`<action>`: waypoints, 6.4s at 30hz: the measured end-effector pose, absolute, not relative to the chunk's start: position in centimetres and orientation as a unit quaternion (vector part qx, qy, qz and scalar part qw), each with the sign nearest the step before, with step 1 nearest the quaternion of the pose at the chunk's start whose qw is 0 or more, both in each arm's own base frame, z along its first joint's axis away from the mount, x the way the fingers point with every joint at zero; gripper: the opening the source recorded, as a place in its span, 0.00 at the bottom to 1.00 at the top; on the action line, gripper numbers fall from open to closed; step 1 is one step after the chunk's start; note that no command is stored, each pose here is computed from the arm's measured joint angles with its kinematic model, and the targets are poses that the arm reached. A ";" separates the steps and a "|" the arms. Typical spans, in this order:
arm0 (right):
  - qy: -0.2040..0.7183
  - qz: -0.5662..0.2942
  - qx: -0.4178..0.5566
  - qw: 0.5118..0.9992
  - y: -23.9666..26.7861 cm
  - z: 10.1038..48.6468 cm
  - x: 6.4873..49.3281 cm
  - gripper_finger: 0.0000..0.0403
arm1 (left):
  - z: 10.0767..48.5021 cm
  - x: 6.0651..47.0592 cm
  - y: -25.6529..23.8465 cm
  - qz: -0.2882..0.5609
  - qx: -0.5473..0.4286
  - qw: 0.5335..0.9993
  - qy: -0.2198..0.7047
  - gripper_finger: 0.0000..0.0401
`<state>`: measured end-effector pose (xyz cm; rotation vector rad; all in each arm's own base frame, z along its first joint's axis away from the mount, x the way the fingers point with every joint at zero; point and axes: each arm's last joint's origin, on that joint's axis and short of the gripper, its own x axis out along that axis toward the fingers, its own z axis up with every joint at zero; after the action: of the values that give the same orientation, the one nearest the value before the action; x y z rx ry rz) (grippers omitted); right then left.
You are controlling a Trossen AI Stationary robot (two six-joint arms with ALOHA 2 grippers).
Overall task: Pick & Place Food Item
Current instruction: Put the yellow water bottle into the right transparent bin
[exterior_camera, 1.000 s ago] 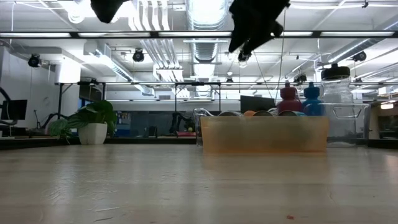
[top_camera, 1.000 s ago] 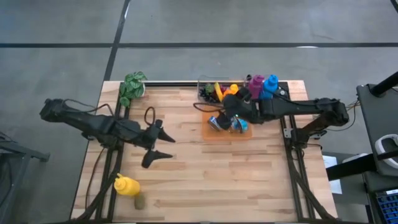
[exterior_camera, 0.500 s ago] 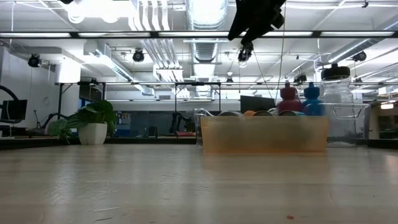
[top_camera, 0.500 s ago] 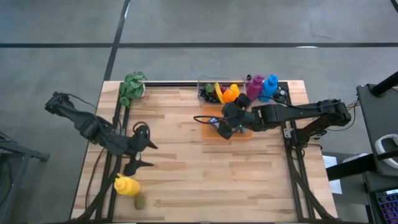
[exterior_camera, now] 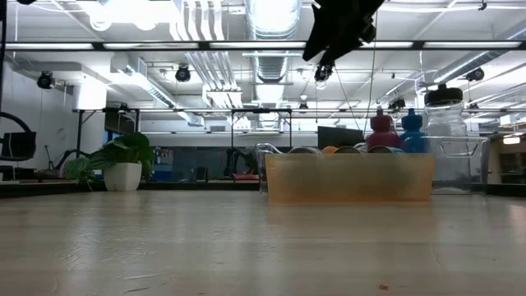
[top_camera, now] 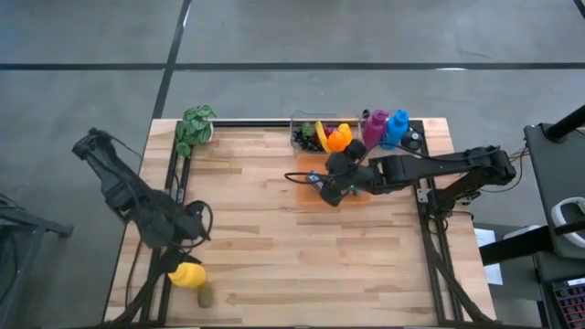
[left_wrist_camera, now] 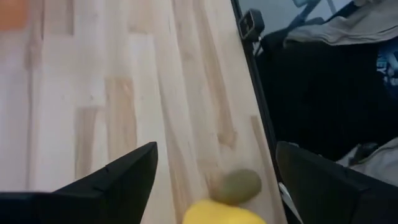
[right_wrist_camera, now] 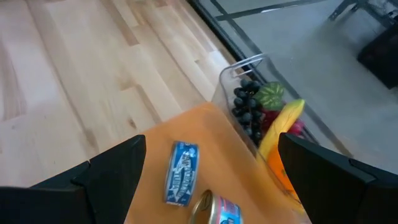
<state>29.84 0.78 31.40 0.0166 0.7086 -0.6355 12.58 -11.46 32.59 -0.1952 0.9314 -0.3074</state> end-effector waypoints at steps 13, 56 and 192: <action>0.340 -0.298 0.026 0.892 0.8 30.3 29.9 0.90 | 31.5 9.9 -11.9 -0.150 -0.102 0.810 0.558 0.77; 0.316 -0.304 0.042 0.898 0.8 29.2 30.2 0.90 | 30.6 8.5 -14.1 -0.330 -0.004 0.778 0.535 0.55; 0.301 -0.076 0.034 0.950 5.6 35.1 22.3 0.90 | 31.3 37.4 -4.8 -0.457 0.197 0.773 0.393 0.14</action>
<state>22.32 5.62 35.10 0.0694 0.6112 -0.1545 37.36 -4.76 31.30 0.4279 0.8518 -0.9910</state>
